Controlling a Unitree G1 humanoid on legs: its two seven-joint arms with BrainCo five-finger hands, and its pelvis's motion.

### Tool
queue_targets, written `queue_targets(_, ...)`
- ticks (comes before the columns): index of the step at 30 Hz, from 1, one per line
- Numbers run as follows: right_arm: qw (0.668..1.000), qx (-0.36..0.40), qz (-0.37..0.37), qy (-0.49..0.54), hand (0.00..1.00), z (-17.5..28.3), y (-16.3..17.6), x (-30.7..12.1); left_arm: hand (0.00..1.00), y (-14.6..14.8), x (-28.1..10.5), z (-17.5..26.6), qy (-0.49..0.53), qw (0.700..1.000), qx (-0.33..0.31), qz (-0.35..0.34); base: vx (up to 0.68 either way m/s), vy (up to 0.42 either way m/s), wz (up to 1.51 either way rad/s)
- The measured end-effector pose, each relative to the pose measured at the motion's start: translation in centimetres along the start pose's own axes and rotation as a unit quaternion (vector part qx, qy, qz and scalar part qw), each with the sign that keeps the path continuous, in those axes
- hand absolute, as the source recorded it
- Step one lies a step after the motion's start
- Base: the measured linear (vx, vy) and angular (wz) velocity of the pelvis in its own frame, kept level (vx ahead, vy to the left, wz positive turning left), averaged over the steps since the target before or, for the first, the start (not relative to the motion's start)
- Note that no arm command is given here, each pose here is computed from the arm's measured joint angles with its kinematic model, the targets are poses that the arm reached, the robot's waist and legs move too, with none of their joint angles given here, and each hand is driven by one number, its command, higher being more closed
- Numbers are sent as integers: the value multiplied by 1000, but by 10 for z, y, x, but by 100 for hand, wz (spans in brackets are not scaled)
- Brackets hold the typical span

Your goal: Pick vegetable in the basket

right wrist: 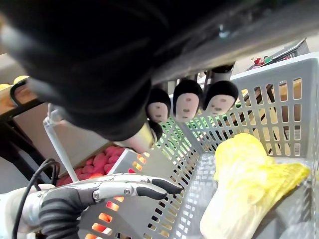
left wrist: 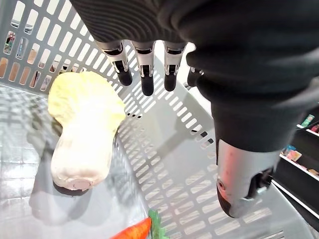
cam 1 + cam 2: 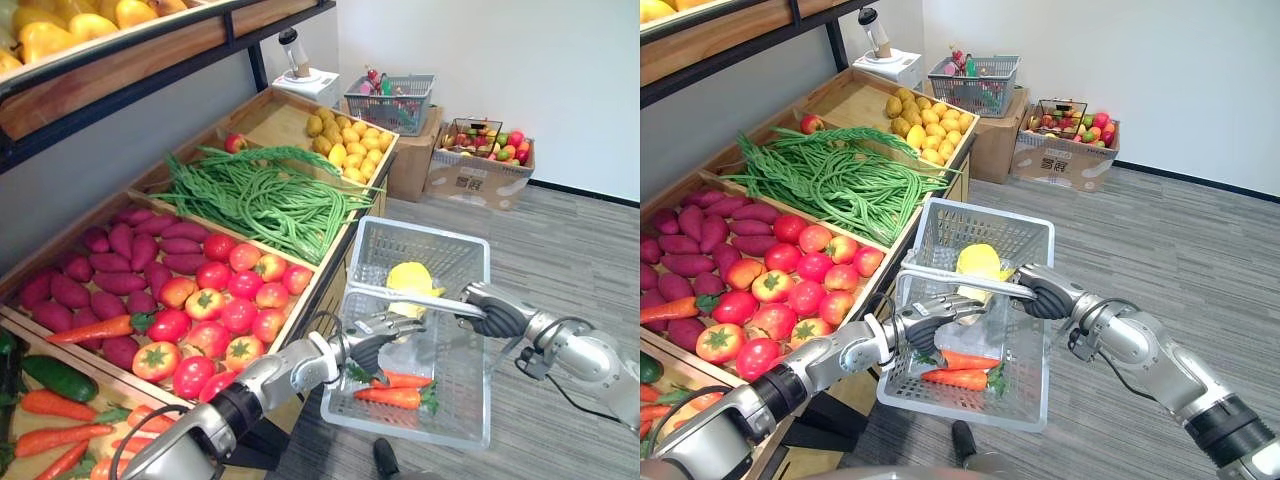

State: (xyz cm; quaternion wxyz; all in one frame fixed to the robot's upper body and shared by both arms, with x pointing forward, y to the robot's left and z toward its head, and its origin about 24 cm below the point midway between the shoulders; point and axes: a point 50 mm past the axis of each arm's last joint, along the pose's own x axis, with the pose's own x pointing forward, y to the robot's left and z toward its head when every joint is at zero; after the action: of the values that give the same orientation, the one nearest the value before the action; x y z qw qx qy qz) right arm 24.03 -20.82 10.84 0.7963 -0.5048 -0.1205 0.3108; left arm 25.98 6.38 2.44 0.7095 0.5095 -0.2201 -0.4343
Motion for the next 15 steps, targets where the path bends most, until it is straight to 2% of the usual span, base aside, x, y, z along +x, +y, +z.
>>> queue_targets(5, 1000, 18, -21, 15, 100, -5, 1, -5, 0, 20, 2, 8, -17, 999, 7, 40, -75, -12, 15)
queue_targets(8, 998, 36, -39, 45, 100, -18, 3, -11, 0, 48, 3, 30, -71, 992, -8, 103, -99, -13, 27)
queue_targets(12, 993, 48, -58, 93, 100, -35, 7, -21, 0, 57, -7, 47, -110, 986, -23, 120, -102, -7, 48)
queue_targets(15, 983, 64, -55, 162, 100, -58, 24, -32, 0, 65, -17, 67, -152, 976, -36, 149, -67, 15, 39)
